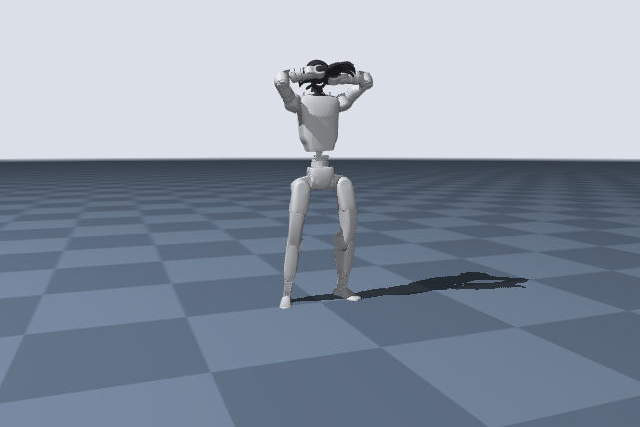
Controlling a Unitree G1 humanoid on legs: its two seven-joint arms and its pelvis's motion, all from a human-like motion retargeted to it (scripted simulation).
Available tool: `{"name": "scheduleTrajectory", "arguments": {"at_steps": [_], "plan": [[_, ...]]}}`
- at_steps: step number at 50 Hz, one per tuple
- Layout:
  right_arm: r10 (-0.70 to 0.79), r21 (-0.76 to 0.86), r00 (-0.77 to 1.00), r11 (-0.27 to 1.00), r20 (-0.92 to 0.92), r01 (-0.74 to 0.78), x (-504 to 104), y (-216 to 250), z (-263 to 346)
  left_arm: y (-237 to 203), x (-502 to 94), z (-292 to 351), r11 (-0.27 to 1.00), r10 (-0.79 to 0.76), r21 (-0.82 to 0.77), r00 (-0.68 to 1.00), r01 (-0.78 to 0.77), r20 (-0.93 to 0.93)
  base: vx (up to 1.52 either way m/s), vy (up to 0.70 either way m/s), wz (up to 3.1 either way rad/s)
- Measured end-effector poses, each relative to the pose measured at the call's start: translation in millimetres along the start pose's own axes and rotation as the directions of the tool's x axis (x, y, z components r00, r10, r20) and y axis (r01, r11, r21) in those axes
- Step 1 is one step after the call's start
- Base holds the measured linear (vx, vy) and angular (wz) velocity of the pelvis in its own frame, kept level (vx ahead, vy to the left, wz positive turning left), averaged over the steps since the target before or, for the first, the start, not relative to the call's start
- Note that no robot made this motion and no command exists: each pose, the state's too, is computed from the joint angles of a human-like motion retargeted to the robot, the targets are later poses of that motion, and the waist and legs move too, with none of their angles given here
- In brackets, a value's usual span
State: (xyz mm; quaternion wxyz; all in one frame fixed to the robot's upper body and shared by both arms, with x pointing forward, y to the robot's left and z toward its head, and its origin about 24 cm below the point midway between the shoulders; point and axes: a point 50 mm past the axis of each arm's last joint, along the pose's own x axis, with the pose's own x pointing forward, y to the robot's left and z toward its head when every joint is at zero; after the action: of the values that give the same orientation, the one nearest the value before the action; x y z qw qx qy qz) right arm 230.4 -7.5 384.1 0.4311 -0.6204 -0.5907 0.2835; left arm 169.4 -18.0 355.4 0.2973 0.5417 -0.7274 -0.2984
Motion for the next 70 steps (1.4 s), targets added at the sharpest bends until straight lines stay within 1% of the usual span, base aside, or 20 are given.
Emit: {"name": "scheduleTrajectory", "arguments": {"at_steps": [3,5,8,10,14,17,20,25,27,30,35,40,45,48,51,55,60,62,66,70], "plan": [[0.034,0.035,0.985,0.999,0.17,-0.04,0,10,37,28,-15,-56,0.975,0.189,0.161,0.952,-0.154,-0.239,0.0,0.0,0.0],[-0.039,0.094,0.962,0.995,0.271,0.014,0,3,61,42,-36,-98,0.952,0.254,0.271,0.868,-0.145,-0.427,0.0,0.0,0.0],[-0.222,0.22,0.916,0.963,0.333,0.154,-1,-18,79,31,-64,-131,0.976,0.13,0.219,0.784,0.008,-0.608,0.0,0.0,0.0],[-0.355,0.27,0.881,0.922,0.311,0.276,-1,-32,75,8,-70,-125,0.991,-0.011,0.099,0.8,0.088,-0.6,0.0,0.0,0.0],[-0.415,0.071,0.897,0.91,0.153,0.409,5,-48,30,-15,-35,-61,0.99,-0.129,0.021,0.951,0.14,-0.281,0.0,0.0,0.0],[-0.287,-0.095,0.958,0.953,0.016,0.287,4,-44,-5,-11,-9,0,0.993,-0.12,0.002,0.992,0.12,0.027,0.0,0.0,0.0],[-0.108,-0.107,0.993,0.989,-0.048,0.103,-3,-22,-16,2,3,20,1.0,-0.01,-0.02,0.992,0.012,0.127,0.0,0.0,0.0],[-0.049,-0.066,0.974,0.996,0.221,0.065,-3,-2,43,37,-12,-68,0.948,0.255,0.253,0.938,-0.194,-0.234,0.0,0.0,0.0],[-0.154,0.004,0.933,0.987,0.325,0.162,-4,-12,69,35,-36,-108,0.945,0.238,0.312,0.867,-0.101,-0.439,0.0,0.0,0.0],[-0.355,0.122,0.86,0.935,0.365,0.334,-5,-32,80,8,-61,-129,0.981,0.05,0.18,0.804,0.072,-0.592,0.0,0.0,0.0],[-0.531,0.057,0.836,0.847,0.137,0.529,-5,-47,23,-15,-23,-51,0.989,-0.045,0.13,0.983,0.069,-0.178,0.0,0.0,0.0],[-0.256,-0.073,0.966,0.965,-0.036,0.253,-18,-12,-17,6,6,2,0.972,0.115,0.193,0.986,-0.136,0.119,0.0,0.0,0.0],[-0.143,-0.068,0.955,0.984,0.262,0.166,-15,3,47,36,-10,-63,0.925,0.313,0.286,0.93,-0.251,-0.193,0.0,0.0,0.0],[-0.274,0.047,0.875,0.959,0.4,0.279,-15,-13,82,33,-38,-107,0.938,0.259,0.325,0.868,-0.122,-0.424,0.0,0.0,0.0],[-0.402,0.092,0.832,0.913,0.382,0.398,-13,-35,81,7,-62,-126,0.972,0.063,0.22,0.821,0.077,-0.567,0.0,0.0,0.0],[-0.473,-0.067,0.851,0.864,0.23,0.498,-3,-57,36,-23,-55,-92,0.979,-0.144,0.073,0.898,0.191,-0.417,0.0,0.0,0.0],[-0.403,-0.185,0.915,0.902,-0.034,0.39,-8,-47,-26,-7,-7,-2,0.992,-0.022,0.128,0.997,0.013,0.068,0.0,0.0,0.0],[-0.323,-0.156,0.944,0.938,-0.068,0.31,-11,-30,-31,3,1,5,0.987,0.068,0.135,0.992,-0.083,0.109,0.0,0.0,0.0],[-0.186,-0.137,0.977,0.97,0.105,0.2,-7,-5,7,25,-3,-45,0.956,0.206,0.234,0.972,-0.175,-0.111,0.0,0.0,0.0],[-0.202,-0.133,0.903,0.954,0.379,0.269,-5,-11,66,33,-39,-110,0.942,0.22,0.328,0.874,-0.075,-0.434,0.0,0.0,0.0]]}}
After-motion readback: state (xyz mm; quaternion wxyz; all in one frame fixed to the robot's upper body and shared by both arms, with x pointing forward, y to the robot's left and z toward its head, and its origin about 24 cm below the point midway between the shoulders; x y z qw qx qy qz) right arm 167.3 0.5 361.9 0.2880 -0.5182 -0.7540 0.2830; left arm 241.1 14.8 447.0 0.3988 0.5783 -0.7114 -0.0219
